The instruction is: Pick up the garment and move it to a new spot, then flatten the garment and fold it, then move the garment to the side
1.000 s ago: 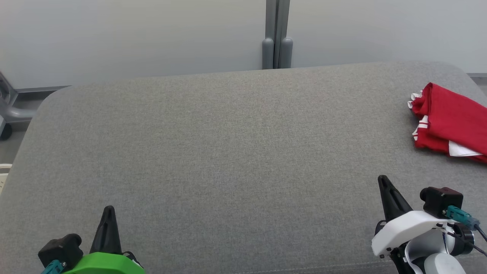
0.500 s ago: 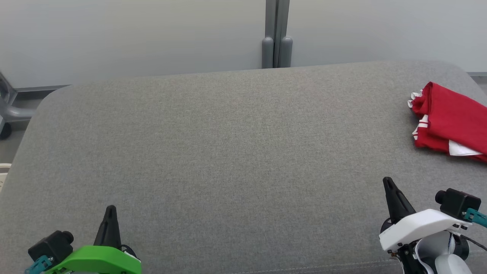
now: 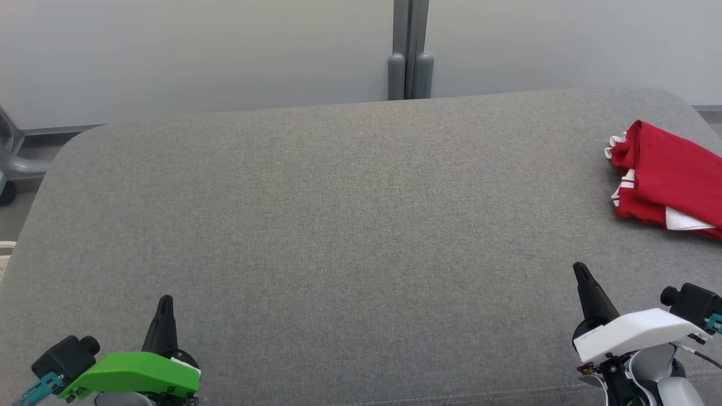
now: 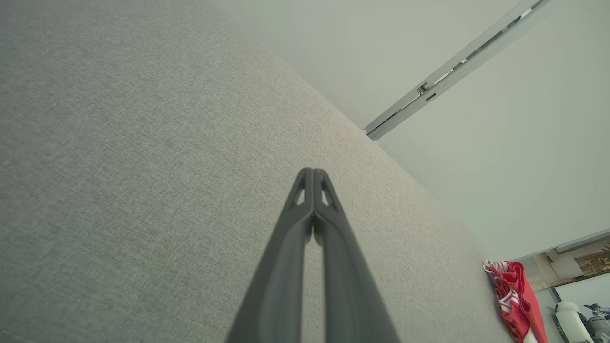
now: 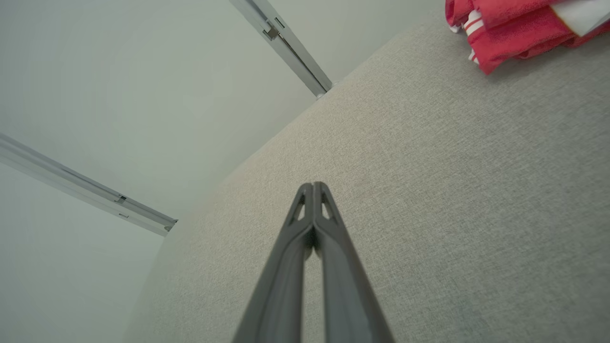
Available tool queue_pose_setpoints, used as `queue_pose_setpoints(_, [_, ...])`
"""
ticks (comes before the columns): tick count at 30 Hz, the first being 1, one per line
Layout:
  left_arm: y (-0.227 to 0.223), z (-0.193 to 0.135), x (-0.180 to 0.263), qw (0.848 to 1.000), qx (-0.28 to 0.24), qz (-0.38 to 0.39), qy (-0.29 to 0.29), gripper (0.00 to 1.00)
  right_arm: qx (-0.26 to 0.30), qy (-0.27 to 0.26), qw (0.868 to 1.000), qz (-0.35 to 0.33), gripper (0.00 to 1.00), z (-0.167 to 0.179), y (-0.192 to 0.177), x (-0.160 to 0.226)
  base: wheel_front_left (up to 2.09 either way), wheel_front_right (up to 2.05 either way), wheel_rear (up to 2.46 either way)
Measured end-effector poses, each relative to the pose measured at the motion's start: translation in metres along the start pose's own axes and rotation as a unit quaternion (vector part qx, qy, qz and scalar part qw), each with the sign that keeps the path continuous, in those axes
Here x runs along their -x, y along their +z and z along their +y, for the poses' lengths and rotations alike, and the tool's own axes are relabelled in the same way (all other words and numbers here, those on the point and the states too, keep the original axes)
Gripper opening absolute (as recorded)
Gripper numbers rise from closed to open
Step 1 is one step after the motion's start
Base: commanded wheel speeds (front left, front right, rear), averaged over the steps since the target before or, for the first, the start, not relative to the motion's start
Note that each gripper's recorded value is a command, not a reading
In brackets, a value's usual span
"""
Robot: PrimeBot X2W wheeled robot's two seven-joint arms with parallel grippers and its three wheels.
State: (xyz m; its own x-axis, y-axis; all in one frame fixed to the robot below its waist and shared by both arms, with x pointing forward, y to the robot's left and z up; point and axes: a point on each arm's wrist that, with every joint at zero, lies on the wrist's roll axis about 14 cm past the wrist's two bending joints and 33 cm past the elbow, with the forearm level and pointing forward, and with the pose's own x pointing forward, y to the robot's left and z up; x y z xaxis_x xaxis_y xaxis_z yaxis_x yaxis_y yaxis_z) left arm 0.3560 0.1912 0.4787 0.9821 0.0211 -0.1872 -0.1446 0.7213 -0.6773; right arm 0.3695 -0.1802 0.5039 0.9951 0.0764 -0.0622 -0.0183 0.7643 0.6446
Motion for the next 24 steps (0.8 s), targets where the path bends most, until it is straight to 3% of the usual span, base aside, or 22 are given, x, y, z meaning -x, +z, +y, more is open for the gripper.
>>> queue_pose_setpoints(24, [0.002, -0.007, -0.011, 0.989, 0.148, 0.009, -0.020, 0.00, -0.159, -0.003, 0.987, -0.015, 0.00, -0.009, 0.007, -0.003, 0.00, 0.00, 0.00])
